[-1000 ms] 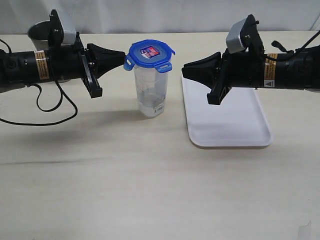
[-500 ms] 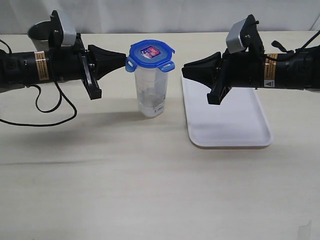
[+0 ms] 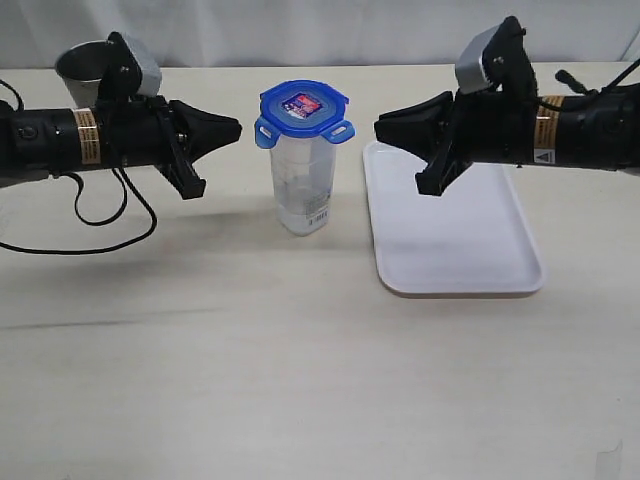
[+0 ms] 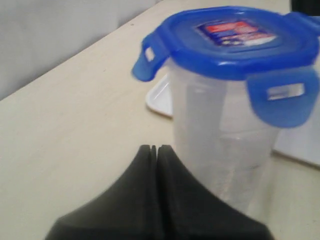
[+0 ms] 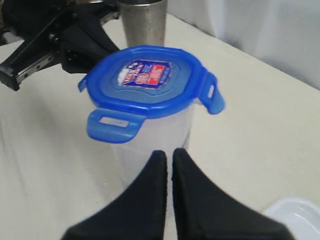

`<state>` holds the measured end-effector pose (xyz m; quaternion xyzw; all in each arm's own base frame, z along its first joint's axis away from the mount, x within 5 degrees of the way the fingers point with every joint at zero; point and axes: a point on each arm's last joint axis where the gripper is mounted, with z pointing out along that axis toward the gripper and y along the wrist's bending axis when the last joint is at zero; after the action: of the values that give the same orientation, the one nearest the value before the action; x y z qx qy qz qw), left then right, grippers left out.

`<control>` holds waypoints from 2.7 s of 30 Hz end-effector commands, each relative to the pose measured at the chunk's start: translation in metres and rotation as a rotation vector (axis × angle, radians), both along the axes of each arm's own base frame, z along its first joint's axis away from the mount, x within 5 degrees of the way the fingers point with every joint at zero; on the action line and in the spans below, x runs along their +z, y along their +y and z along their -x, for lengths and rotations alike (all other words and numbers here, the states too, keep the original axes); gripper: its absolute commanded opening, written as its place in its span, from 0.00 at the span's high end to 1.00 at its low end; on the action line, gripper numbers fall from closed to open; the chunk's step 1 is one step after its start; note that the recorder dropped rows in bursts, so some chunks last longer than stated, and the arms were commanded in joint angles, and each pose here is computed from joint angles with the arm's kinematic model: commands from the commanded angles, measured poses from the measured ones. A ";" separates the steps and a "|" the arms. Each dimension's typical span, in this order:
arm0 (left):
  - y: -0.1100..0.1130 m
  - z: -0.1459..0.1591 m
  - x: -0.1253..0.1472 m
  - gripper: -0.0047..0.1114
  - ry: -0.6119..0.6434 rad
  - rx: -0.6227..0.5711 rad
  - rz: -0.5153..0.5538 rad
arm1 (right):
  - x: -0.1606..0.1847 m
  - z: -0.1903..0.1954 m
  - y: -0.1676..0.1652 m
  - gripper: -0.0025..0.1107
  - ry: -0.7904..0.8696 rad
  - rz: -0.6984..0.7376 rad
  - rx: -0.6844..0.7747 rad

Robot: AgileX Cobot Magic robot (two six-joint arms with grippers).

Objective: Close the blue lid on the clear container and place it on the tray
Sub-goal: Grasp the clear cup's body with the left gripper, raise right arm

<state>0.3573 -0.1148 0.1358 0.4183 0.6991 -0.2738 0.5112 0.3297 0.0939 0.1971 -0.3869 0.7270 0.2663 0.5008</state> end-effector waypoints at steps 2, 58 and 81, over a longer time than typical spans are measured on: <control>0.013 0.004 -0.010 0.96 -0.051 0.225 -0.001 | 0.032 0.003 -0.016 0.94 0.017 0.057 -0.229; -0.071 0.012 -0.073 0.16 -0.078 0.018 0.161 | 0.044 0.009 -0.023 0.94 0.073 0.071 -0.332; -0.092 0.006 -0.073 0.35 -0.104 -0.010 0.089 | 0.044 0.009 -0.023 0.94 0.074 0.067 -0.334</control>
<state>0.3505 -0.2058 0.0636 0.4086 0.6572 -0.2922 0.5620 0.3211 0.0698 0.2425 -0.2690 0.8069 0.1649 0.4993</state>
